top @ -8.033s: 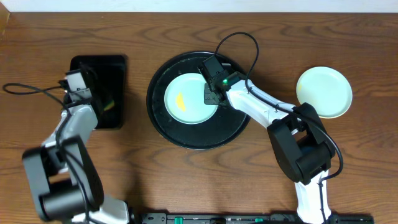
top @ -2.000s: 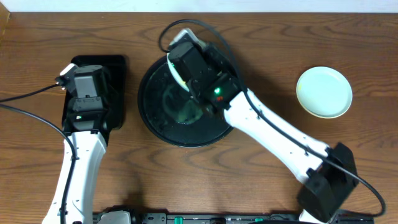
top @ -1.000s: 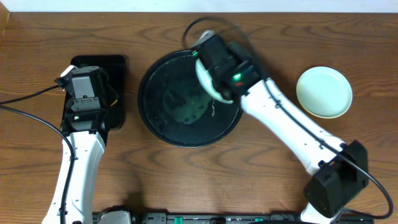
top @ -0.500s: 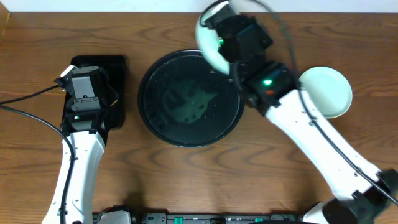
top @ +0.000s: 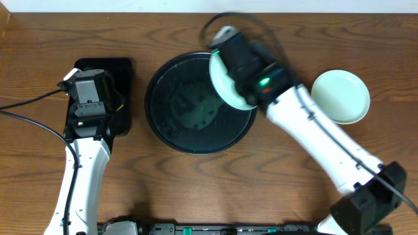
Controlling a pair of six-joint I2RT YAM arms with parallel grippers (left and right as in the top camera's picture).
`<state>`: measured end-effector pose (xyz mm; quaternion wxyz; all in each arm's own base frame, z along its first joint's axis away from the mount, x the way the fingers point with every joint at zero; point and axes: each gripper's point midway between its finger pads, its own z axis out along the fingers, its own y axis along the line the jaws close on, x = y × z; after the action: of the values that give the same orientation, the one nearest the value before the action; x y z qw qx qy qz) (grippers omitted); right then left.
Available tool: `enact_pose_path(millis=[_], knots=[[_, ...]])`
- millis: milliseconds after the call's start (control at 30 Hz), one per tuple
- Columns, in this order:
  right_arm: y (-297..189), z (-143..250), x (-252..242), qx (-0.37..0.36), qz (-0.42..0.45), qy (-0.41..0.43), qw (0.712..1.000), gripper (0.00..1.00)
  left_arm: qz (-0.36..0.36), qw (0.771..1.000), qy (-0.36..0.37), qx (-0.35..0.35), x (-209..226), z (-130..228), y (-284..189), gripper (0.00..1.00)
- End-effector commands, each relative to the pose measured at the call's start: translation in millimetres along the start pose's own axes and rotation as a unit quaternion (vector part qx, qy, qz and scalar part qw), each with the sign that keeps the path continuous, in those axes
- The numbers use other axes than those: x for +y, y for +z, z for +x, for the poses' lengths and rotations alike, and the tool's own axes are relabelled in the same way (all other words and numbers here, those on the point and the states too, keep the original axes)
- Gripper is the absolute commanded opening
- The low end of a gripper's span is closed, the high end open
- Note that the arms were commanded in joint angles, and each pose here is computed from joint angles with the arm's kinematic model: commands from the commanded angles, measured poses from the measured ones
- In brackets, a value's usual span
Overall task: Clean dirty plates on tray and stack at the side
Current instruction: 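Lift the light blue plate with the right gripper toward the plate stack, then lower the plate onto the stack at right and open the right gripper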
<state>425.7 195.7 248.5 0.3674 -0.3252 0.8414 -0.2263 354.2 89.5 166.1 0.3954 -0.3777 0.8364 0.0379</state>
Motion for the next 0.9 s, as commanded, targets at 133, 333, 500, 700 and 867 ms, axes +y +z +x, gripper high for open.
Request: enact_pose_path(millis=[133, 333, 500, 700, 867], knots=[[45.8, 81.2, -43.7, 0.076, -0.201, 0.259, 0.942, 0.02, 0.000, 1.000, -0.007, -0.004, 1.5, -2.2, -1.6, 0.07], [59.9, 168.5, -100.5, 0.157, -0.178, 0.352, 0.905, 0.01, 0.000, 1.000, -0.007, -0.005, 1.5, -2.2, -1.5, 0.08], [71.1, 234.2, -136.6, 0.212, -0.105, 0.448, 0.862, 0.01, -0.001, 1.000, -0.007, -0.004, 1.6, -2.2, -1.5, 0.07], [82.7, 315.2, -146.1, 0.284, 0.006, 0.547, 0.787, 0.01, -0.001, 1.000, -0.007, -0.004, 1.6, -2.2, -1.5, 0.07], [88.5, 362.4, -135.5, 0.318, 0.049, 0.577, 0.750, 0.01, -0.001, 1.000, -0.007, -0.004, 1.6, -2.2, -1.5, 0.07]])
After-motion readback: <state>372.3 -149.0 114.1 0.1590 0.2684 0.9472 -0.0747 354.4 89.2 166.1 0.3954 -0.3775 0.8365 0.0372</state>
